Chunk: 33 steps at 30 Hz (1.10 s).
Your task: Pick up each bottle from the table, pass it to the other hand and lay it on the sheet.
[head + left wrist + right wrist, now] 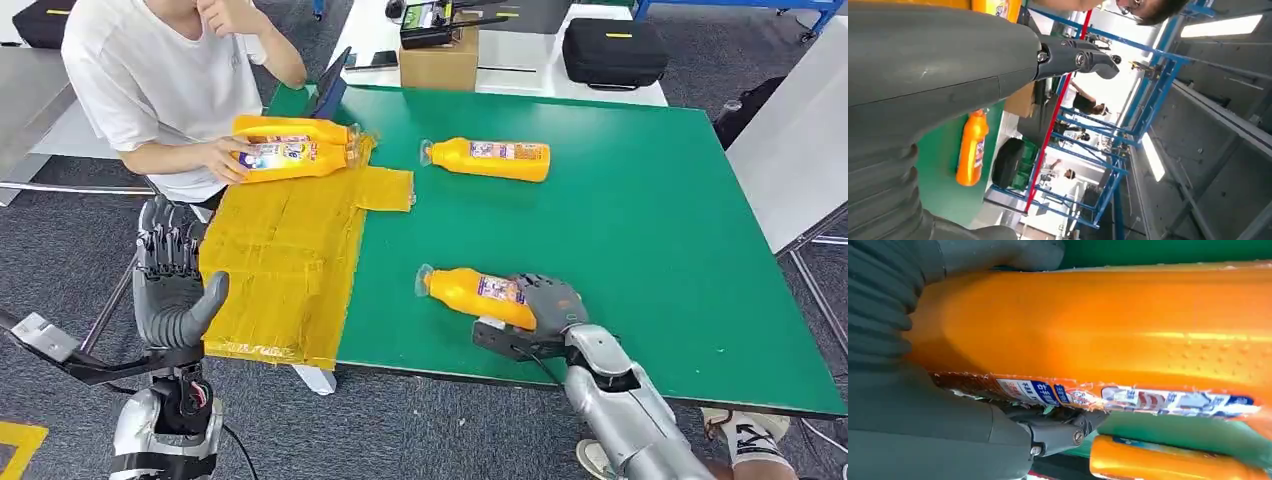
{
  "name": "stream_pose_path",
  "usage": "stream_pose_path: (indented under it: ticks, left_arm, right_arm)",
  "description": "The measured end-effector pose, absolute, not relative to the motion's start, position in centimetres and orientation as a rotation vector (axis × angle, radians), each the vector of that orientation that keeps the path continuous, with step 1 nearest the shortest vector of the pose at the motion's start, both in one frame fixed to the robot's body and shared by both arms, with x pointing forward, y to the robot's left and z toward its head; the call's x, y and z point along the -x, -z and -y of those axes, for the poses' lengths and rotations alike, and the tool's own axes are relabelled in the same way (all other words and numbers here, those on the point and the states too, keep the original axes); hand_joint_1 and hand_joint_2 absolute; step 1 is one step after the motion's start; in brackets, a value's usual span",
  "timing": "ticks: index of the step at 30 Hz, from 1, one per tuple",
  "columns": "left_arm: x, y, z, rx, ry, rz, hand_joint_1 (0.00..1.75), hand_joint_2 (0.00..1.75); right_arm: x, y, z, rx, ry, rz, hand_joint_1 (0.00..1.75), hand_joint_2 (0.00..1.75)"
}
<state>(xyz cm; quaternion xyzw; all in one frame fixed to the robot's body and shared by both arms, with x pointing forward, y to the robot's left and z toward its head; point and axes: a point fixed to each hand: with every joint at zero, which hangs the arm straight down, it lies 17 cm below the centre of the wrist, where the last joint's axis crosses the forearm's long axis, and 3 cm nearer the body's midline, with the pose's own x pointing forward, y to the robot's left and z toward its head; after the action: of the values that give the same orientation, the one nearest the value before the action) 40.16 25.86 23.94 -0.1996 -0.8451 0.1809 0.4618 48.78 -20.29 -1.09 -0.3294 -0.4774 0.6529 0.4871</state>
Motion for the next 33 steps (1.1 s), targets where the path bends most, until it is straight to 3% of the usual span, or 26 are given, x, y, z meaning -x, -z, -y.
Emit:
stream_pose_path:
  ticks: [8, 13, 20, 21, 23, 27, 30, 33]
  left_arm:
    - [-40.1, -23.6, -26.2, 0.473, -0.443, 2.072, 0.00, 1.75]
    - [-40.1, -23.6, -26.3, 0.476, -0.445, 2.073, 0.00, 1.75]
    - [-40.2, -23.7, -26.3, 0.480, -0.450, 2.075, 0.00, 1.75]
    - [-40.2, -23.7, -26.3, 0.480, -0.450, 2.075, 0.00, 1.75]
    - [-40.2, -23.7, -26.3, 0.483, -0.454, 2.074, 0.00, 1.75]
    - [-40.5, -23.1, -26.1, 0.447, -0.444, 2.045, 0.00, 1.75]
    - [-41.0, -20.0, -22.7, 0.223, -0.222, 1.968, 0.00, 1.75]
    - [-39.9, -16.5, -16.0, 0.309, -0.055, 1.869, 0.00, 1.75]
  right_arm:
    - [-49.9, 1.3, 22.5, 0.813, -1.599, 1.096, 1.71, 1.75]
    - [-49.4, 1.2, 21.3, 0.651, -1.542, 1.208, 1.71, 1.75]
    - [-49.4, 1.3, 21.7, 0.640, -1.534, 1.211, 1.71, 1.75]
    - [-49.4, 1.3, 21.7, 0.640, -1.533, 1.211, 1.61, 1.75]
    - [-49.3, 1.2, 21.5, 0.616, -1.521, 1.228, 1.68, 1.75]
    - [-48.1, -0.4, 19.5, 0.450, -1.328, 1.433, 1.75, 1.75]
    - [-45.0, -3.3, 16.0, 0.339, -1.122, 1.653, 1.64, 1.75]
    - [-42.1, -8.5, 13.1, 0.279, -0.936, 1.891, 1.50, 1.75]
